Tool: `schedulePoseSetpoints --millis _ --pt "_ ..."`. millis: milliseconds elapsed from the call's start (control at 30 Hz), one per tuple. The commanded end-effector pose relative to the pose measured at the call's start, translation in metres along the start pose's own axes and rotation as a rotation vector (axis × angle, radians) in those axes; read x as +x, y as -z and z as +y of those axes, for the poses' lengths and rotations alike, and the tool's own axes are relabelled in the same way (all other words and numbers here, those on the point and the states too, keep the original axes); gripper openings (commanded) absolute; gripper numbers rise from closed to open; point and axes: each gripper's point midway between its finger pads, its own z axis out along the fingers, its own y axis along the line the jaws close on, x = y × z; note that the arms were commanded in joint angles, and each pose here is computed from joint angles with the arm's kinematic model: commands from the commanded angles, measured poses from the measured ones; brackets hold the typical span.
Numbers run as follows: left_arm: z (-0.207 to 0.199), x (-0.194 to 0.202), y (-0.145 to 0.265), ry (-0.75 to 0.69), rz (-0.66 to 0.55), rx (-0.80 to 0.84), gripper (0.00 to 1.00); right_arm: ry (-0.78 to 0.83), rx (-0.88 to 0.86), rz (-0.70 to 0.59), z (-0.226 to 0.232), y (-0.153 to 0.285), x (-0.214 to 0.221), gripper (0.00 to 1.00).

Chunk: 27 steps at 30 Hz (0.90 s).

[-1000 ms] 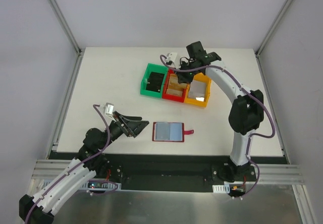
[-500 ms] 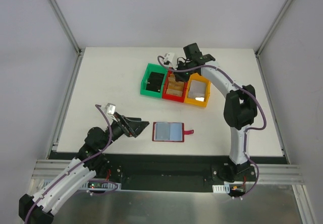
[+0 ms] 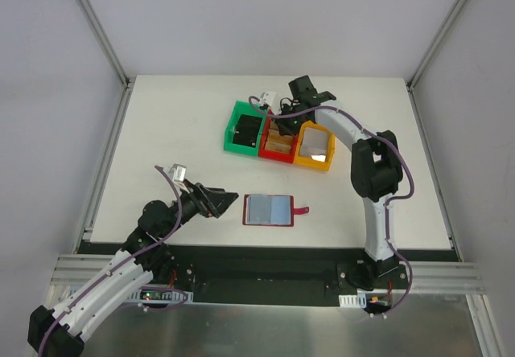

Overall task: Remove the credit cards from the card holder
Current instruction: Place the credit card in the storage box.

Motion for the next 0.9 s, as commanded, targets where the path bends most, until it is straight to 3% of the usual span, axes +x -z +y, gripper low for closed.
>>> schedulePoseSetpoints --millis 0,567,867 --pt "-0.013 -0.019 -0.002 -0.036 -0.055 0.027 0.9 0.029 -0.006 -0.011 -0.002 -0.008 0.003 0.0" --pt "-0.009 -0.019 -0.005 -0.028 -0.059 0.015 0.9 -0.02 -0.003 -0.018 -0.007 -0.015 -0.001 0.0" --pt "-0.01 -0.018 -0.007 -0.025 -0.05 0.022 0.9 -0.036 0.049 0.04 -0.016 -0.012 0.009 0.01"
